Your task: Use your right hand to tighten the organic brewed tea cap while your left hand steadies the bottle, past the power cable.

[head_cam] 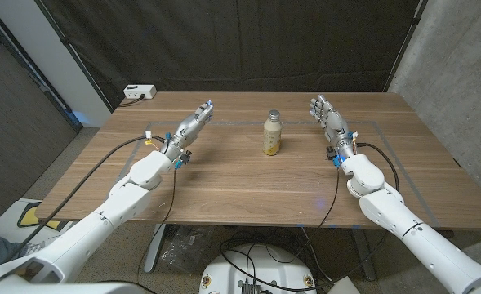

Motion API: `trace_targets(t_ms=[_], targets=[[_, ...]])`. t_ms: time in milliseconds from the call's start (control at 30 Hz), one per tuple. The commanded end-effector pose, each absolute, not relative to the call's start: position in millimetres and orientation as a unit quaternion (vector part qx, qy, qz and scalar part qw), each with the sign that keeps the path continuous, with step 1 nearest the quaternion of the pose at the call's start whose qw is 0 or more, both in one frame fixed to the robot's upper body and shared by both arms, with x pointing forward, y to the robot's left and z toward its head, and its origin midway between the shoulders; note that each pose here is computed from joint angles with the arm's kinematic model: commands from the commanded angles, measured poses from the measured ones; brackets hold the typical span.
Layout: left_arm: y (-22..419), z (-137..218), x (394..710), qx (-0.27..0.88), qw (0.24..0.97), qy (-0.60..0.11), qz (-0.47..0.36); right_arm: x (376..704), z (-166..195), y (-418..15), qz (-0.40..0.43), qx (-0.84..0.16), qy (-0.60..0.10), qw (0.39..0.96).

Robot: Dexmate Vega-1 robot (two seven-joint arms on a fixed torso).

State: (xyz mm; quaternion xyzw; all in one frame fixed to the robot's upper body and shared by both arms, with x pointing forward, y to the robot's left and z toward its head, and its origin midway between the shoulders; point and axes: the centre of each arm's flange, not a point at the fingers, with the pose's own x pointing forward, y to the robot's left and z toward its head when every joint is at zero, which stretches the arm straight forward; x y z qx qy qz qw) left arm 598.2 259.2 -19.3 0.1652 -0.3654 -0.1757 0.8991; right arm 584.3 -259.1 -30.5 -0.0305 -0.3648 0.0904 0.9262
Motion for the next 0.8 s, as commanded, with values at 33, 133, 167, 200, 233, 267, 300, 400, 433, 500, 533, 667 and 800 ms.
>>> trace_targets(t_ms=[33,133,167,200,233,267,300,400,433,500,533,667,800], targets=[[235.2,-15.8,600.2,0.223,0.861,-0.417,-0.189,578.2,-24.7,-253.2,0.100,-0.038,-0.371,0.923],[229.4,-12.3,598.8,0.259,0.851,-0.429,-0.159,578.0,-24.3,-253.1,0.101,-0.037,-0.371,0.922],[227.3,-11.1,598.5,0.267,0.849,-0.430,-0.153,577.7,-24.7,-253.2,0.101,-0.037,-0.371,0.922],[225.6,-10.3,598.9,0.272,0.847,-0.431,-0.150,577.2,-25.4,-253.4,0.101,-0.035,-0.369,0.923],[223.7,-9.2,599.3,0.279,0.845,-0.431,-0.149,576.7,-25.9,-253.8,0.101,-0.035,-0.369,0.923],[222.1,-8.2,599.5,0.288,0.843,-0.430,-0.147,576.1,-26.5,-254.3,0.100,-0.034,-0.367,0.924],[220.7,-7.5,599.3,0.298,0.841,-0.429,-0.141,575.4,-27.0,-255.2,0.100,-0.036,-0.367,0.924],[216.9,-7.3,599.0,0.316,0.837,-0.429,-0.124,574.4,-29.2,-257.7,0.094,-0.031,-0.366,0.925],[215.8,-7.6,598.7,0.322,0.835,-0.429,-0.118,574.3,-29.8,-258.3,0.094,-0.029,-0.365,0.926],[213.5,-9.0,597.3,0.339,0.831,-0.431,-0.097,573.9,-30.6,-258.8,0.095,-0.031,-0.364,0.926],[211.9,-9.8,596.4,0.346,0.828,-0.434,-0.085,573.6,-30.9,-258.9,0.094,-0.030,-0.363,0.927],[204.2,-14.7,596.7,0.361,0.820,-0.438,-0.066,572.6,-31.5,-259.1,0.094,-0.029,-0.362,0.927],[194.1,-18.3,596.5,0.394,0.807,-0.437,-0.056,571.5,-30.9,-258.8,0.095,-0.031,-0.364,0.926]])
